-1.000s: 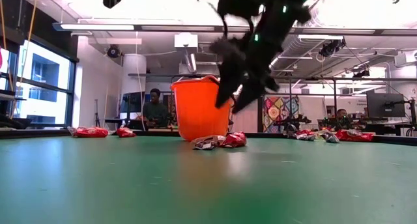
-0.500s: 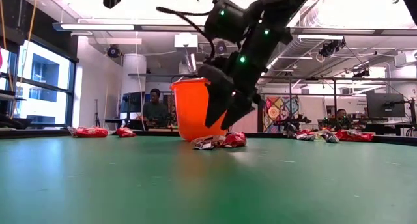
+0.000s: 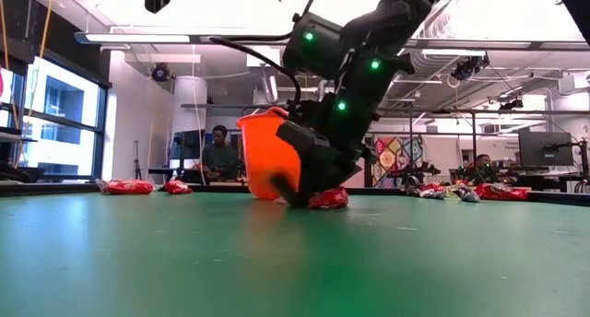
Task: Sort candy by brand, put in halloween buckets
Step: Put the orange gummy into the pink bucket
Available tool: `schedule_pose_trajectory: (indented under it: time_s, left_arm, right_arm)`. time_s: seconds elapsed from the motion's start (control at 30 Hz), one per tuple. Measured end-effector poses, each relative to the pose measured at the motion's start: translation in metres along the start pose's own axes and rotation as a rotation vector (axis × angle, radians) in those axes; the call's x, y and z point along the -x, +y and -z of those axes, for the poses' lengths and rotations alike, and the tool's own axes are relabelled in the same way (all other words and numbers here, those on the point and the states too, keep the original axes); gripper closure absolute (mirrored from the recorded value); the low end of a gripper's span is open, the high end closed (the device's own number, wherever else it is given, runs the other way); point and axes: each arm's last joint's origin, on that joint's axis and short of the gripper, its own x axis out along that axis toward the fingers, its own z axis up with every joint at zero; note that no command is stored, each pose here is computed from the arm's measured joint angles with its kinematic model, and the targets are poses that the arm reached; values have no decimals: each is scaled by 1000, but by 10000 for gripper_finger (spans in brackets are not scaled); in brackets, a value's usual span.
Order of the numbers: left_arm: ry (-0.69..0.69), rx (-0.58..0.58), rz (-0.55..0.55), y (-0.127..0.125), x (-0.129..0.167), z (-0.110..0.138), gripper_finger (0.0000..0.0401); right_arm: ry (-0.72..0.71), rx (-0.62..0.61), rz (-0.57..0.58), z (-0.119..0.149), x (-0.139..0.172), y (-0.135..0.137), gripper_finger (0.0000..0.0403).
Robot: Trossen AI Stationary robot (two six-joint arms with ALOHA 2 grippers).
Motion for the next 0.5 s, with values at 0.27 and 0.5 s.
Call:
schedule_pose_trajectory:
  time_s: [0.27, 0.5]
  left_arm:
    - [2, -15, -7, 0, 0, 0, 201]
    - [9, -16, -11, 1, 0, 1, 201]
  right_arm:
    - [-100, 74, -36, -14, 43, 2, 370]
    - [-368, 13, -312, -34, 85, 31, 398]
